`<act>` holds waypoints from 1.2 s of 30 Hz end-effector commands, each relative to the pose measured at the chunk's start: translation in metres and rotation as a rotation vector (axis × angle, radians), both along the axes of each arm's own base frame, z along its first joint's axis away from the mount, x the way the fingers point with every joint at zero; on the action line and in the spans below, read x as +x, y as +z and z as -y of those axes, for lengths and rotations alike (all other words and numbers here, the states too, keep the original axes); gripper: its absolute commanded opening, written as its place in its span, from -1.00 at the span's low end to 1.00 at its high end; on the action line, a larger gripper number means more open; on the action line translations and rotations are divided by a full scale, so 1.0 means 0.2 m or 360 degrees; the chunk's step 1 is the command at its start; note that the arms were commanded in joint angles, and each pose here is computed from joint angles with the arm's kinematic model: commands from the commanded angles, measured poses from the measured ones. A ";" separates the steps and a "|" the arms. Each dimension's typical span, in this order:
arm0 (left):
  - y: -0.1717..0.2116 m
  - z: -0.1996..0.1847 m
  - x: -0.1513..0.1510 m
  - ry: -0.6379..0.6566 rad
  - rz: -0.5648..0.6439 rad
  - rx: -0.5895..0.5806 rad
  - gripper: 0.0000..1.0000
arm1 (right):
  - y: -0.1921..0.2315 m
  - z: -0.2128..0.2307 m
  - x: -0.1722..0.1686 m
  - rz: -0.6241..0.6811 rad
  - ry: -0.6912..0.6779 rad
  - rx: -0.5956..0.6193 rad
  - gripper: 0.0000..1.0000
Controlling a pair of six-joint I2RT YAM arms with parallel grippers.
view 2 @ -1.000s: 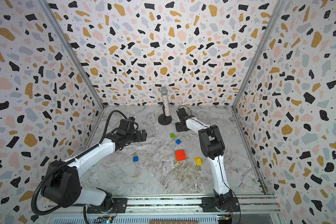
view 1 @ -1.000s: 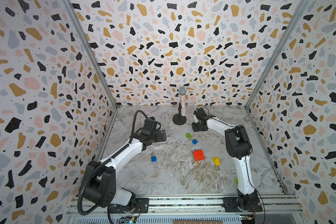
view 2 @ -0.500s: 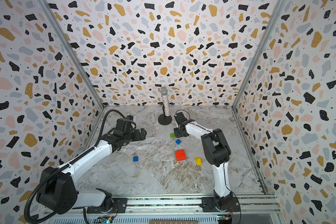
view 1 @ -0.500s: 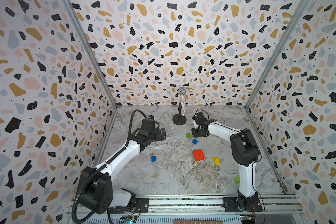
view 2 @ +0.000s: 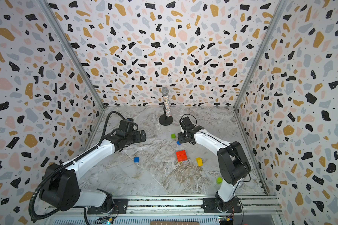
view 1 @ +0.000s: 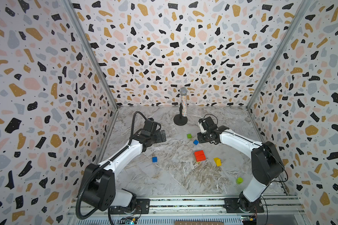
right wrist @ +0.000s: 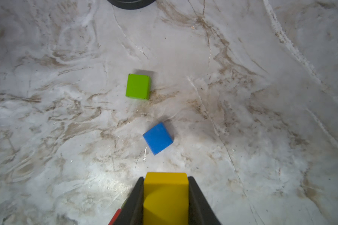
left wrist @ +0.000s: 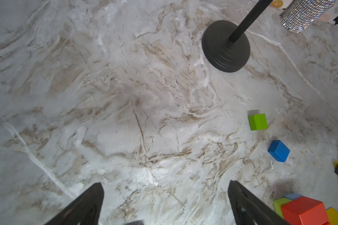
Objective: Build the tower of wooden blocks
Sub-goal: 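Lift the yellow block and carry it toward the stack, then lower the yellow block onto the top red block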
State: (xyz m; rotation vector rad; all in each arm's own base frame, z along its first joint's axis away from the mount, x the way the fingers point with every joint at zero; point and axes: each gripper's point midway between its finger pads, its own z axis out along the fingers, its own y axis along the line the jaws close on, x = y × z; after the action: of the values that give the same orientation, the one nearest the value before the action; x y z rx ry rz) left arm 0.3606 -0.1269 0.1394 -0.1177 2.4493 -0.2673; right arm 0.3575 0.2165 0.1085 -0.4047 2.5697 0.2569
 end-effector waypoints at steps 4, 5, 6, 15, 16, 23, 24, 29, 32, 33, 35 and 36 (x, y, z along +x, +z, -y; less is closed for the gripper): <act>-0.02 -0.06 -0.05 0.0078 0.0014 0.0007 1.00 | 0.10 -0.01 -0.16 0.0036 0.0040 0.0062 -0.45; -0.03 -0.07 -0.07 0.0069 0.0008 0.0013 1.00 | 0.09 -0.02 -0.19 0.0029 0.0049 0.0053 -0.45; -0.04 -0.07 -0.08 0.0064 -0.0001 0.0019 1.00 | 0.08 -0.02 -0.21 0.0020 0.0058 0.0050 -0.46; -0.11 -0.12 -0.18 0.0106 0.0016 0.0012 1.00 | -0.05 0.00 -0.34 -0.0066 0.0073 0.0052 -0.48; -0.11 -0.12 -0.19 0.0113 0.0018 0.0014 1.00 | -0.05 0.00 -0.35 -0.0072 0.0075 0.0060 -0.48; -0.15 -0.15 -0.22 0.0153 0.0031 0.0020 1.00 | -0.04 -0.03 -0.42 -0.0081 0.0093 0.0061 -0.48; -0.15 -0.15 -0.22 0.0154 0.0035 0.0022 1.00 | -0.03 -0.03 -0.42 -0.0082 0.0094 0.0064 -0.48; -0.14 -0.16 -0.22 0.0159 0.0045 0.0023 1.00 | -0.07 -0.03 -0.44 -0.0111 0.0091 0.0028 -0.48; -0.13 -0.16 -0.22 0.0163 0.0057 0.0028 1.00 | -0.09 -0.04 -0.46 -0.0121 0.0089 0.0021 -0.48; -0.13 -0.17 -0.22 0.0163 0.0060 0.0026 1.00 | -0.09 -0.04 -0.46 -0.0121 0.0092 0.0019 -0.48; -0.12 -0.17 -0.22 0.0166 0.0066 0.0025 1.00 | -0.09 -0.05 -0.46 -0.0120 0.0092 0.0016 -0.48; -0.12 -0.17 -0.22 0.0165 0.0068 0.0023 1.00 | -0.09 -0.05 -0.47 -0.0122 0.0094 0.0013 -0.48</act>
State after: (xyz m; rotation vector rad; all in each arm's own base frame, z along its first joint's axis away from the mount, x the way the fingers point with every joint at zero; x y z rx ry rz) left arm 0.3141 -0.0953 0.1109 -0.2234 2.4271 -0.2089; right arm 0.2696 0.2298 0.0946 -0.4845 2.6100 0.3407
